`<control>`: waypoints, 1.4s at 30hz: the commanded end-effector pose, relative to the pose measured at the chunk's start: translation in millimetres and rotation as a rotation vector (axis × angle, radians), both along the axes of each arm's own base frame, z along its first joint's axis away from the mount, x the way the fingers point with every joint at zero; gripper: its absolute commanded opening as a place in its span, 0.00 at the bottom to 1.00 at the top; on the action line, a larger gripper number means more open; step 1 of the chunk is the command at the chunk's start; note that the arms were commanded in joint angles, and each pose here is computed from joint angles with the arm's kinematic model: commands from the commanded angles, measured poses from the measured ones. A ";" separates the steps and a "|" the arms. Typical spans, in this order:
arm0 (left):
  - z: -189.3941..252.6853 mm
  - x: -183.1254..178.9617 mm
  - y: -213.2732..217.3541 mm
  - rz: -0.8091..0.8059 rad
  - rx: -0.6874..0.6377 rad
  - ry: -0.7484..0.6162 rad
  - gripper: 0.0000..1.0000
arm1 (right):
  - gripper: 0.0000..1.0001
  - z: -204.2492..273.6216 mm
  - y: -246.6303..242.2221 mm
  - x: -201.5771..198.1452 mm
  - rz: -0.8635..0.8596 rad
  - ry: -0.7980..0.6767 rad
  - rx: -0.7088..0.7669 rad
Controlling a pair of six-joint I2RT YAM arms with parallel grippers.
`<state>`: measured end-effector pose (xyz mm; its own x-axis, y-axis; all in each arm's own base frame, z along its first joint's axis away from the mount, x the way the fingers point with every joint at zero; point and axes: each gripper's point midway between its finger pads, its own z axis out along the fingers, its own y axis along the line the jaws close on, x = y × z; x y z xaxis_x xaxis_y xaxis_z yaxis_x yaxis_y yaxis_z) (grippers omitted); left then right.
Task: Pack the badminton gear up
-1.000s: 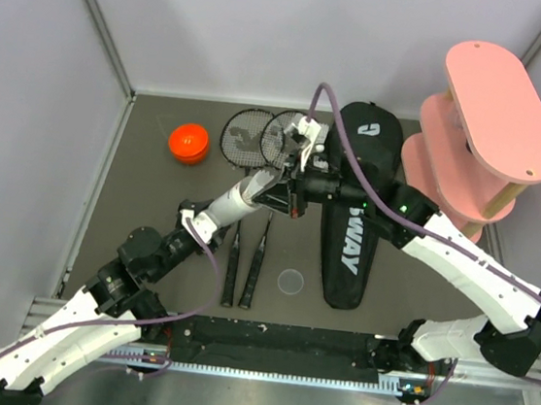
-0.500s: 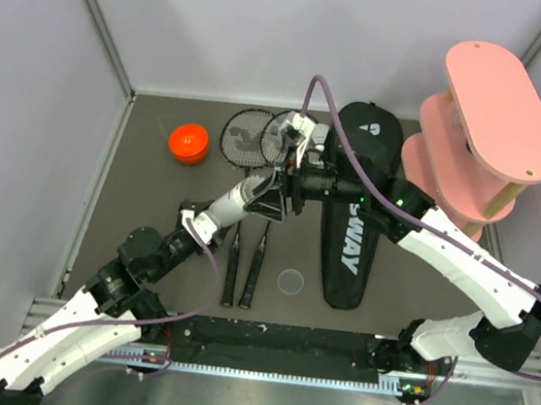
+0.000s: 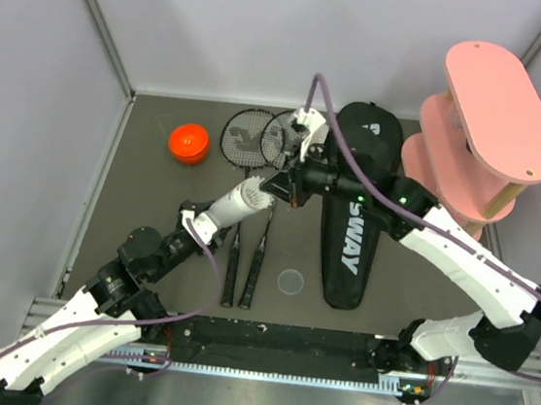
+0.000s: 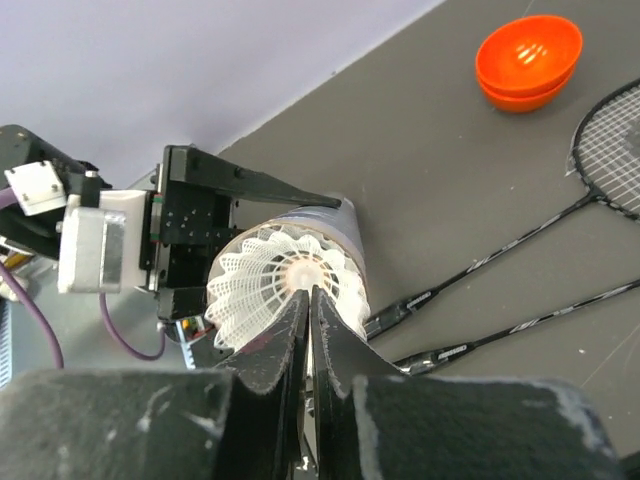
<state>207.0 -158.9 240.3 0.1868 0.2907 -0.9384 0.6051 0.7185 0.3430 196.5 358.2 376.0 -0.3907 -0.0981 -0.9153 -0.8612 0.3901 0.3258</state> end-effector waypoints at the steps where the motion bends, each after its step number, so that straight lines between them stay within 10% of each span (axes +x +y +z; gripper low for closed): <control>1: 30.5 0.2 -1.8 -0.008 -0.059 -0.081 0.00 | 0.02 -5.7 27.6 -3.1 0.043 -0.006 -0.028; 14: 30.9 0.1 -2.2 -0.012 -0.057 -0.082 0.00 | 0.15 -6.9 33.3 3.0 -0.002 -0.060 -0.041; 22: 31.7 8.6 9.7 0.074 -0.067 -0.078 0.00 | 0.47 24.6 -32.3 9.1 -0.134 -0.139 0.039; 35: 31.2 9.3 8.4 0.070 -0.069 -0.088 0.00 | 0.76 -76.6 -91.2 165.1 -0.437 -0.006 -0.125; 42: 27.2 10.0 5.1 0.059 -0.059 -0.078 0.00 | 0.76 -144.4 -101.0 257.2 -0.403 0.080 -0.263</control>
<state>215.3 -148.8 240.3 0.1715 0.3136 -0.9339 0.5492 0.7566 0.3549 414.9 257.8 223.4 -0.5760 -0.1015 -0.8111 -0.5338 0.7982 0.2792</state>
